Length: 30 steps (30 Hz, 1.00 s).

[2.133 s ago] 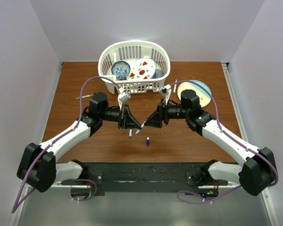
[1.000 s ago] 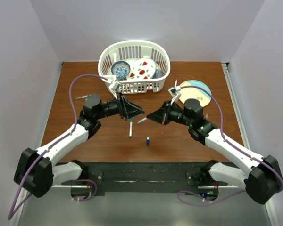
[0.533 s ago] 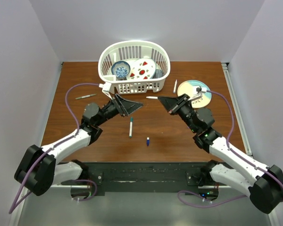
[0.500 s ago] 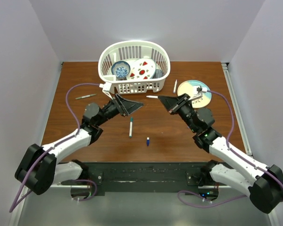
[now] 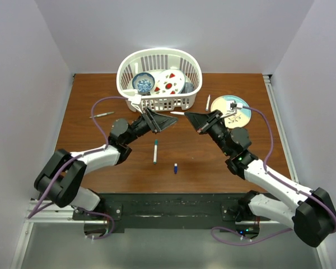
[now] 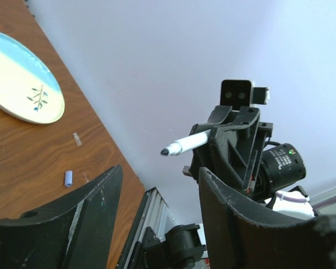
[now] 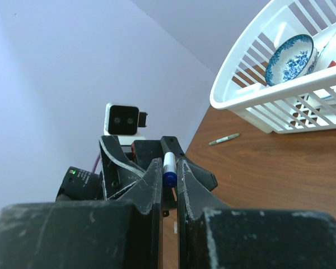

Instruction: Insert the pens into the pen caps

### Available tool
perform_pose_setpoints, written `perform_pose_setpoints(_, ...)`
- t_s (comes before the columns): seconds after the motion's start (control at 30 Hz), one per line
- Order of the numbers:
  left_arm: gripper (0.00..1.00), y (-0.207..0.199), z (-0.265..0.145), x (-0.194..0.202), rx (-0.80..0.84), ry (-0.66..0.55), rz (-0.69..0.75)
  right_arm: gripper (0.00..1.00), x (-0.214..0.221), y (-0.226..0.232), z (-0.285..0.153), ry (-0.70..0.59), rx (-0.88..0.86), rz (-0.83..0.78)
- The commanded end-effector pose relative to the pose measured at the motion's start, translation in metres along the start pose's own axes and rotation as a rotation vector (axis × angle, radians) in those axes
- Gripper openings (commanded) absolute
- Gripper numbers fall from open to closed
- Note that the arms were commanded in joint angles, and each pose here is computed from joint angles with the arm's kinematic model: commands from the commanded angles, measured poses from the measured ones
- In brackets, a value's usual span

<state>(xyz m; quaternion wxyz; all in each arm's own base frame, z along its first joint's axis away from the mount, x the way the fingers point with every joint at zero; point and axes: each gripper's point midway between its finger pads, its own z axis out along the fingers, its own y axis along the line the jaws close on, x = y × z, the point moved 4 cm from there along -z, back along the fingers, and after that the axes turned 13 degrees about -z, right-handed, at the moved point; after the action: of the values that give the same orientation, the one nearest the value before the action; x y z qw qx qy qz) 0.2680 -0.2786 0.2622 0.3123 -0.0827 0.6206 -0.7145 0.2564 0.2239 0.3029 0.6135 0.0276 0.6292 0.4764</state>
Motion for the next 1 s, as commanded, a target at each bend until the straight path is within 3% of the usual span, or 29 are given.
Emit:
perform_pose_setpoints(0.0,0.58,-0.039,0.006,-0.009,0.193,-0.043,0.039,0.0,-0.002,0.009,0.0,-0.019,-0.059,-0.02)
perform_pose_setpoints(0.17,0.5,-0.049,0.004,-0.008,0.289,-0.046,0.042,0.0,0.006,0.004,-0.002,0.001,-0.049,-0.012)
perform_pose_setpoints(0.37,0.1,-0.045,0.009,-0.002,0.32,0.005,0.012,0.0,0.008,0.003,-0.003,0.003,-0.049,-0.009)
perform_pose_setpoints(0.47,0.0,-0.044,0.007,-0.001,0.338,0.004,0.0,0.0,0.015,0.005,-0.006,0.048,-0.073,-0.015)
perform_pose_setpoints(0.53,0.0,-0.044,0.005,0.0,0.344,0.004,0.006,0.01,0.025,0.006,-0.012,0.111,-0.091,-0.027)
perform_pose_setpoints(0.67,0.0,-0.047,0.002,0.005,0.356,0.032,0.043,0.11,0.043,-0.009,-0.035,0.19,-0.059,-0.082)
perform_pose_setpoints(0.77,0.0,-0.047,0.001,0.011,0.355,0.086,0.088,0.29,0.046,-0.012,-0.055,0.223,-0.057,-0.126)
perform_pose_setpoints(0.83,0.0,-0.043,0.003,0.016,0.336,0.136,0.118,0.47,0.042,-0.007,-0.067,0.242,-0.064,-0.159)
perform_pose_setpoints(0.97,0.0,-0.033,-0.011,0.034,0.313,0.327,0.155,0.71,0.024,0.008,-0.087,0.3,-0.097,-0.308)
